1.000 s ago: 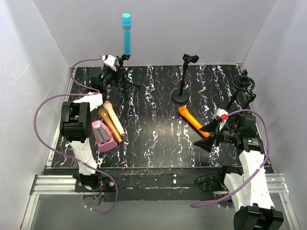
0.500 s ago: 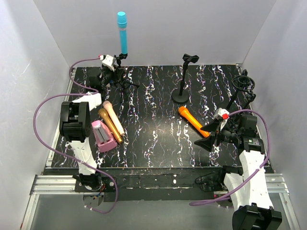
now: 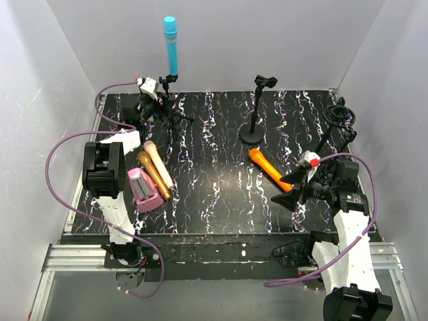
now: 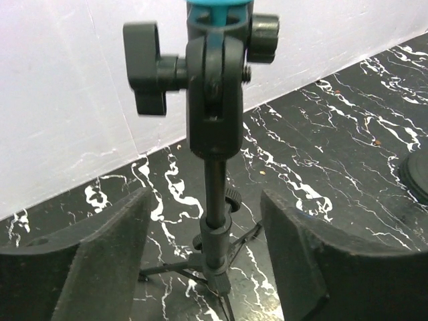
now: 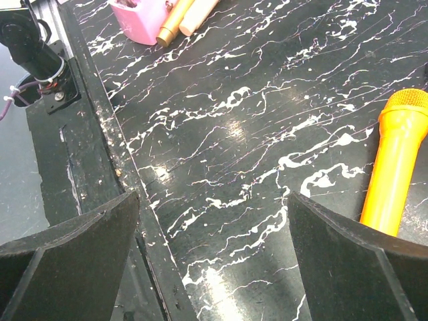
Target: Attach the microphones to the stand
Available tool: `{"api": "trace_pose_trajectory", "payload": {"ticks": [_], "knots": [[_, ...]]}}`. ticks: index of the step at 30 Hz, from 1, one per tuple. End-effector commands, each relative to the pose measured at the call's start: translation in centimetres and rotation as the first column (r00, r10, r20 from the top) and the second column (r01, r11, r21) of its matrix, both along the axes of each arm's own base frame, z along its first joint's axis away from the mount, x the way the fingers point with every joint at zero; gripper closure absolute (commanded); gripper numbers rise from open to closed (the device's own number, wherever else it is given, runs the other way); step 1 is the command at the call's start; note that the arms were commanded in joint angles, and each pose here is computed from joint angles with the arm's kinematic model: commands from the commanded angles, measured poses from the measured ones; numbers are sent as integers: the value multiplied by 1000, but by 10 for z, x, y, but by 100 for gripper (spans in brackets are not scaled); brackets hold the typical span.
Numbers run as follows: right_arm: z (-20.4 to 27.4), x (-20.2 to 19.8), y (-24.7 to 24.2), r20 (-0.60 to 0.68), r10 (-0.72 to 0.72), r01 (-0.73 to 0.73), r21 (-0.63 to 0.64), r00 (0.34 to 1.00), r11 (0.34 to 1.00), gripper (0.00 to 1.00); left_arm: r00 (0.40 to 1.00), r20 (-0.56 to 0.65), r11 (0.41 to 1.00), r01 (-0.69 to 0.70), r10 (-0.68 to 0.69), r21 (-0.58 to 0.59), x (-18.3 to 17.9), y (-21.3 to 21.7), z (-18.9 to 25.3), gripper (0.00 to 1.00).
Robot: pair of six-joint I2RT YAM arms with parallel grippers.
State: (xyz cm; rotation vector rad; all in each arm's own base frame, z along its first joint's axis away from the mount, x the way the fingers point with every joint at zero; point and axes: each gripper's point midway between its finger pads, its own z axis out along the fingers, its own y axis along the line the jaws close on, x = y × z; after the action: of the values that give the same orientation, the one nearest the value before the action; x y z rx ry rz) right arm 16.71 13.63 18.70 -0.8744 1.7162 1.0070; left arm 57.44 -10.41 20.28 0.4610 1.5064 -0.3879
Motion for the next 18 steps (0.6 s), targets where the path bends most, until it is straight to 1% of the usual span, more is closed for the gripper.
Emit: {"api": "trace_pose_trajectory", "payload": {"ticks": [1,5,8,10,11,14,15,16,18], "knots": [[4,-2,1,34,15,-16,7,999,1000,2,999,23,999,-46,46,-2,-9,11,18,28],[5,-2,1,42,13,-13,5,999,1000,2,996,38,997,-78,79,-10,-19,16,32,12],[5,-3,1,44,13,-13,2,999,1000,2,992,49,993,-114,116,-37,-28,22,50,2],[5,-3,0,49,11,-11,0,999,1000,2,988,54,989,-143,145,-47,-35,27,63,2],[5,-2,0,53,9,-9,-3,999,1000,2,987,43,986,-151,155,-71,-40,27,71,2],[6,-3,0,57,9,-8,-6,998,1000,2,984,4,980,-180,181,-91,-56,31,86,2],[5,-3,0,59,9,-8,-10,998,1000,2,980,-28,975,-198,196,-104,-63,34,91,2],[5,-3,0,63,9,-8,-13,998,1000,2,976,-40,968,-216,212,-125,-72,36,107,2],[7,-3,-1,70,7,-5,-22,998,1000,2,967,-127,960,-238,220,-148,-89,37,112,2]]}}
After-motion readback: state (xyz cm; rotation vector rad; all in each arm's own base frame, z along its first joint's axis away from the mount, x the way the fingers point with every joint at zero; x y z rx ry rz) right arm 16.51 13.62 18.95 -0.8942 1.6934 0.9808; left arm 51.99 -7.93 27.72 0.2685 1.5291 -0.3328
